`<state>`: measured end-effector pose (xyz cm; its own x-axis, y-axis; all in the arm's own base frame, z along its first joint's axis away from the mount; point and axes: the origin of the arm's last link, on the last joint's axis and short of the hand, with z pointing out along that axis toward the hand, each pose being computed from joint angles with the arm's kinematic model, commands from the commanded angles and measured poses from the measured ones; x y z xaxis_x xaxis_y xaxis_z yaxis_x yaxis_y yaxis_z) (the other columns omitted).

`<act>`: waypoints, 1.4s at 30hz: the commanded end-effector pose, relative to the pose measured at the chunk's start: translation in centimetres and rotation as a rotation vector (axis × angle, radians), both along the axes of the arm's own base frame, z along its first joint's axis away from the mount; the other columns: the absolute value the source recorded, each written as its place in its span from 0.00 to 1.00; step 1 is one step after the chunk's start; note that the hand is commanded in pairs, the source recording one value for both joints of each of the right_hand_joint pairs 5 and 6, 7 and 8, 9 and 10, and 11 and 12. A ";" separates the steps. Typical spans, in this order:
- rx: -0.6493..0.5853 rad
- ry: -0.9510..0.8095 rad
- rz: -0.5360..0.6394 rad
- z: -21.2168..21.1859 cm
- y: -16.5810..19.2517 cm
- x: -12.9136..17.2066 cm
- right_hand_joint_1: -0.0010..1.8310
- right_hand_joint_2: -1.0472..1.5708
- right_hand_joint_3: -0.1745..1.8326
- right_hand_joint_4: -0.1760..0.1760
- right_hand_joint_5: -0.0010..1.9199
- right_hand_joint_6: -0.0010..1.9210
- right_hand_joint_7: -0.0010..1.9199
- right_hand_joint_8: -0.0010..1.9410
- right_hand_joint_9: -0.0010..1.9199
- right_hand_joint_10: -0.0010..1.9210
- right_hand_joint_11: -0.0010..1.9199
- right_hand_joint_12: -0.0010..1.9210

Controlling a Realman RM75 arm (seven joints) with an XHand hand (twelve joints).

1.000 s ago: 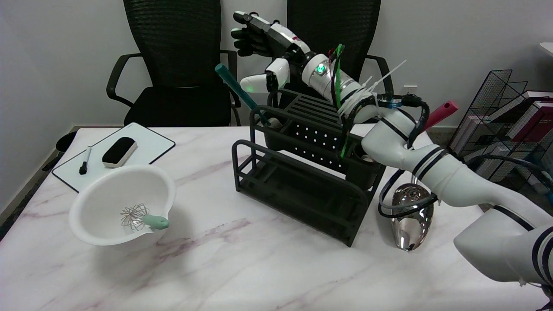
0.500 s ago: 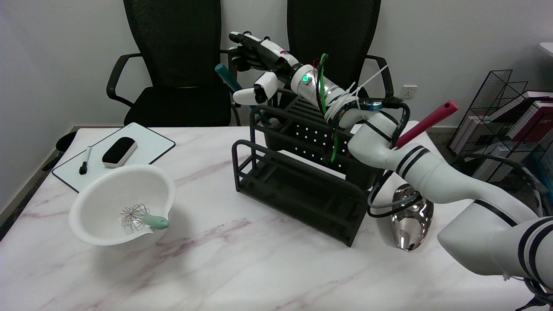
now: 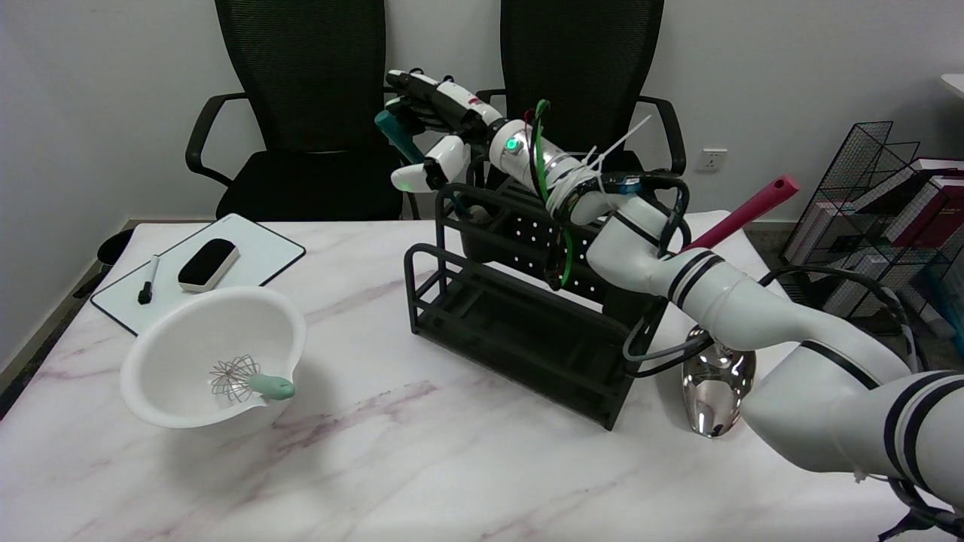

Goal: Pick up the blue sponge bottle brush.

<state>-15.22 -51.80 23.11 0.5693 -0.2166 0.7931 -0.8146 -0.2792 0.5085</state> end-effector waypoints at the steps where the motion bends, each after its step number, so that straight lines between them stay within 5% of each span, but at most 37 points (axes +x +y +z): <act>1: 0.028 0.072 -0.019 -3.4 -0.9 -1.0 0.65 0.31 0.72 0.50 0.05 0.05 0.22 0.21 0.21 0.21 0.22 0.22; 31: 0.001 0.055 -0.062 -4.6 -2.3 -1.4 0.66 0.32 0.74 0.50 0.06 0.06 0.26 0.26 0.23 0.23 0.22 0.22; 38: -0.017 0.036 -0.046 -3.5 -2.2 -0.9 0.65 0.32 0.72 0.50 0.11 0.11 0.43 0.43 0.37 0.37 0.31 0.31; 42: -0.025 0.032 -0.038 -2.9 -2.0 -0.8 0.64 0.33 0.72 0.50 0.16 0.16 0.53 0.52 0.53 0.53 0.45 0.45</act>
<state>-16.54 -53.81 18.65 0.5993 -0.2541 0.7591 -0.7993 -0.2415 0.5502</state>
